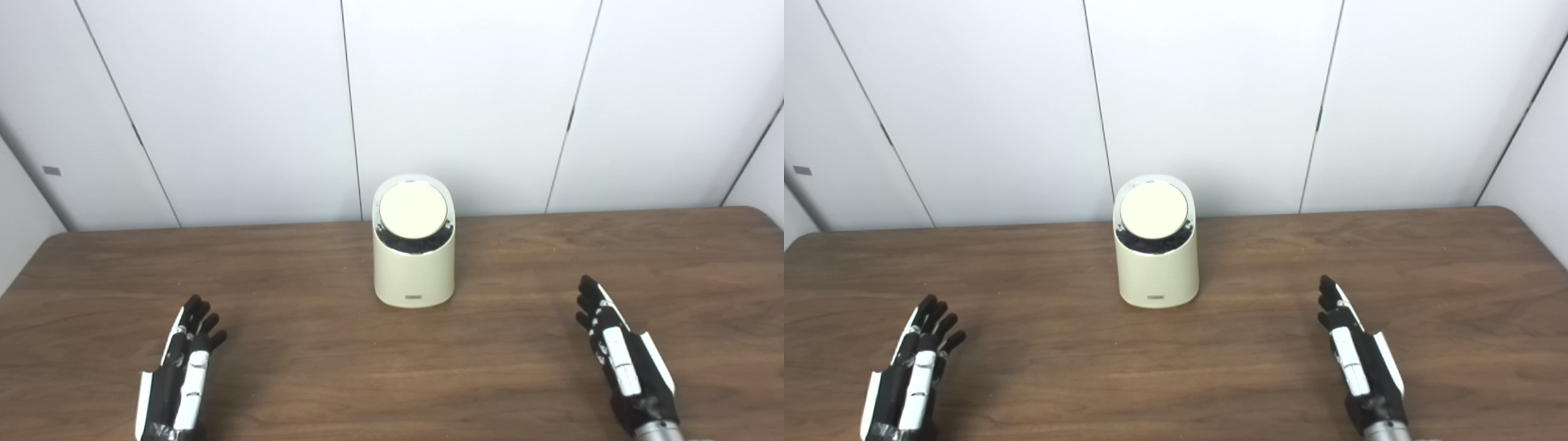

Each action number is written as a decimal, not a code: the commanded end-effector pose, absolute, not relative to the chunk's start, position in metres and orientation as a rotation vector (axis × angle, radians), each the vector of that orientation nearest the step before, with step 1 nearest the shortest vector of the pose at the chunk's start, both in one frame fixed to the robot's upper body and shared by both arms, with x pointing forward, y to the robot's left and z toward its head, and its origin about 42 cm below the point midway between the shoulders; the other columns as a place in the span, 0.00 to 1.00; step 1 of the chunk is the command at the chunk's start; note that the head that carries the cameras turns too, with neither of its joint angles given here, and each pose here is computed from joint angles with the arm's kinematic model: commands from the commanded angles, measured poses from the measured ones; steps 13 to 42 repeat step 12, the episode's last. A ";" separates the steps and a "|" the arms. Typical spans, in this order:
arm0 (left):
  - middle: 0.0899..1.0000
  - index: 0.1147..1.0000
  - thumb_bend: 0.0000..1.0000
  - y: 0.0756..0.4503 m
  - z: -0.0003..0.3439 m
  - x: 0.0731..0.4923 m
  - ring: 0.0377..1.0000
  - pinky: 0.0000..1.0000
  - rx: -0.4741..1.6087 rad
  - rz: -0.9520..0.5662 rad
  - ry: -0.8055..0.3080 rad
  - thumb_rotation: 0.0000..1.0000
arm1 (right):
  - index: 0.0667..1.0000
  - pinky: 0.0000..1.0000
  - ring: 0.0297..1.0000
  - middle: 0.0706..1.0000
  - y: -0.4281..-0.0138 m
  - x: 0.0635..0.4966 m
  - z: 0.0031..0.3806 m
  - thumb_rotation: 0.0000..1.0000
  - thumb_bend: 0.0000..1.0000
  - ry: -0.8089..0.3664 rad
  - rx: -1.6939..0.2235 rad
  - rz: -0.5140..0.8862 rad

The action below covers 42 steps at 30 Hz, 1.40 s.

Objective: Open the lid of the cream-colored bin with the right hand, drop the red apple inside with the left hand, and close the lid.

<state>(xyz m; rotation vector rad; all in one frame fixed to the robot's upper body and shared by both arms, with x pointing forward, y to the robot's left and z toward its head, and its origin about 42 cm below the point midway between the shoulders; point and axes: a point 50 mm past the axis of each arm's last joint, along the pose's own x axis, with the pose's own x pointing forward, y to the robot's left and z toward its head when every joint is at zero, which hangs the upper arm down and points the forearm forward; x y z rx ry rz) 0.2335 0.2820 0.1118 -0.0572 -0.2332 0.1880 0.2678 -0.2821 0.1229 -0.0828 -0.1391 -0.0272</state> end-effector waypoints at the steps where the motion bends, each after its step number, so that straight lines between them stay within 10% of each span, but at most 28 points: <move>1: 0.95 0.98 0.55 0.280 0.086 0.213 0.90 0.81 -0.056 0.202 -0.152 0.72 | 0.95 0.95 0.97 0.97 -0.288 0.264 0.122 0.94 0.58 -0.174 -0.086 -0.033; 42: 0.94 0.97 0.48 0.282 0.082 0.217 0.92 0.89 -0.030 0.204 -0.125 0.74 | 0.98 0.98 0.98 0.99 -0.285 0.266 0.123 0.93 0.56 -0.187 -0.068 -0.037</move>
